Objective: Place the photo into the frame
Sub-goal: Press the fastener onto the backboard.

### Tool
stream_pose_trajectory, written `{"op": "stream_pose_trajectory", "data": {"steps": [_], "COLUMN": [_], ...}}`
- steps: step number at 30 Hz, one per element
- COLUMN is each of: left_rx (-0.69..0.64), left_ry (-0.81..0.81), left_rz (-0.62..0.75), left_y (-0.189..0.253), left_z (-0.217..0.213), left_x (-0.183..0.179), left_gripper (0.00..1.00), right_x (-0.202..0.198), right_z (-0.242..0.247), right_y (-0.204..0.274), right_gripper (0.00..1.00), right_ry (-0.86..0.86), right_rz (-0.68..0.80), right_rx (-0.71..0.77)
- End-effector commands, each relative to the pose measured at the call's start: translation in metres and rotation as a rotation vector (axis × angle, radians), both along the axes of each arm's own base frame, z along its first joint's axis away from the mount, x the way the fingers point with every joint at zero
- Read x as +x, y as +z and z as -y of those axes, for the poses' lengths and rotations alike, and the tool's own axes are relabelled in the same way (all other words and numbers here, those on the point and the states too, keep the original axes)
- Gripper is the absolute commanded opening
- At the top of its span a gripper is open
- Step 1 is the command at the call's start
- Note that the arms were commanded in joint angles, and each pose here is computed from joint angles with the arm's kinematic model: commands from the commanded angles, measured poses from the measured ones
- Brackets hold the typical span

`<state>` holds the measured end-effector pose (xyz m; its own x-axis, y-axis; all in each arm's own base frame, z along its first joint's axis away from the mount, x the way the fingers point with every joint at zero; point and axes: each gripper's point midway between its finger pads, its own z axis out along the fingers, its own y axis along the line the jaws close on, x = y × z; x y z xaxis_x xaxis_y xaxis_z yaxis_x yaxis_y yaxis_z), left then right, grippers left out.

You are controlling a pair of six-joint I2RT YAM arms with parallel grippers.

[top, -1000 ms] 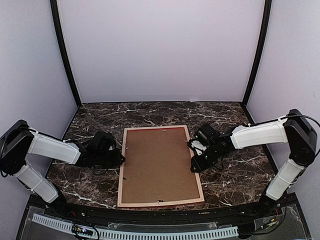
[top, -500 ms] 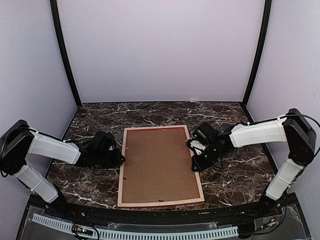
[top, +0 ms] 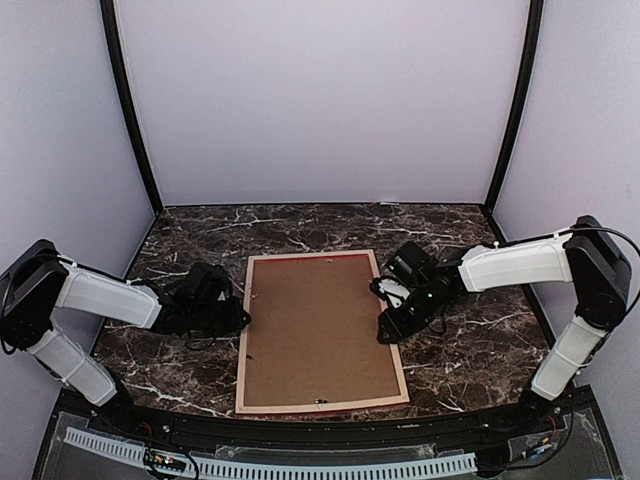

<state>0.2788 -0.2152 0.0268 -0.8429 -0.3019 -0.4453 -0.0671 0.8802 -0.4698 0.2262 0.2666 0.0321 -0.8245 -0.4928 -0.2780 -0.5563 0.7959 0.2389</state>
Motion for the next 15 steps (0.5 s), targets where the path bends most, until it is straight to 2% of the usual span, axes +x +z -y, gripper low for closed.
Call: {"op": "stream_pose_trajectory", "data": {"steps": [1, 6, 10, 12, 14, 15], "left_rx": [-0.002, -0.011, -0.033, -0.046, -0.051, -0.048], "left_ry": [-0.023, -0.027, -0.037, -0.052, -0.061, -0.067], "left_rz": [-0.071, -0.061, -0.050, -0.049, -0.041, -0.036], "left_y": [-0.013, -0.009, -0.002, 0.001, 0.005, 0.007], "left_z": [0.001, 0.002, 0.004, 0.007, 0.009, 0.009], "left_x": [-0.014, -0.014, -0.015, -0.016, -0.016, -0.015], "left_gripper": [0.03, 0.05, 0.11, 0.16, 0.24, 0.34], "right_x": [0.017, 0.029, 0.034, 0.038, 0.040, 0.042], "right_z": [-0.005, 0.003, 0.002, 0.002, 0.002, 0.003], "right_y": [0.008, 0.005, -0.001, -0.005, -0.009, -0.011], "right_gripper": [0.47, 0.42, 0.38, 0.37, 0.34, 0.33], "right_ry": [-0.041, -0.095, -0.094, -0.093, -0.088, -0.087], "right_rz": [0.031, 0.028, 0.021, 0.020, 0.017, 0.017], "right_rx": [0.035, 0.032, 0.027, 0.017, 0.008, 0.002]}}
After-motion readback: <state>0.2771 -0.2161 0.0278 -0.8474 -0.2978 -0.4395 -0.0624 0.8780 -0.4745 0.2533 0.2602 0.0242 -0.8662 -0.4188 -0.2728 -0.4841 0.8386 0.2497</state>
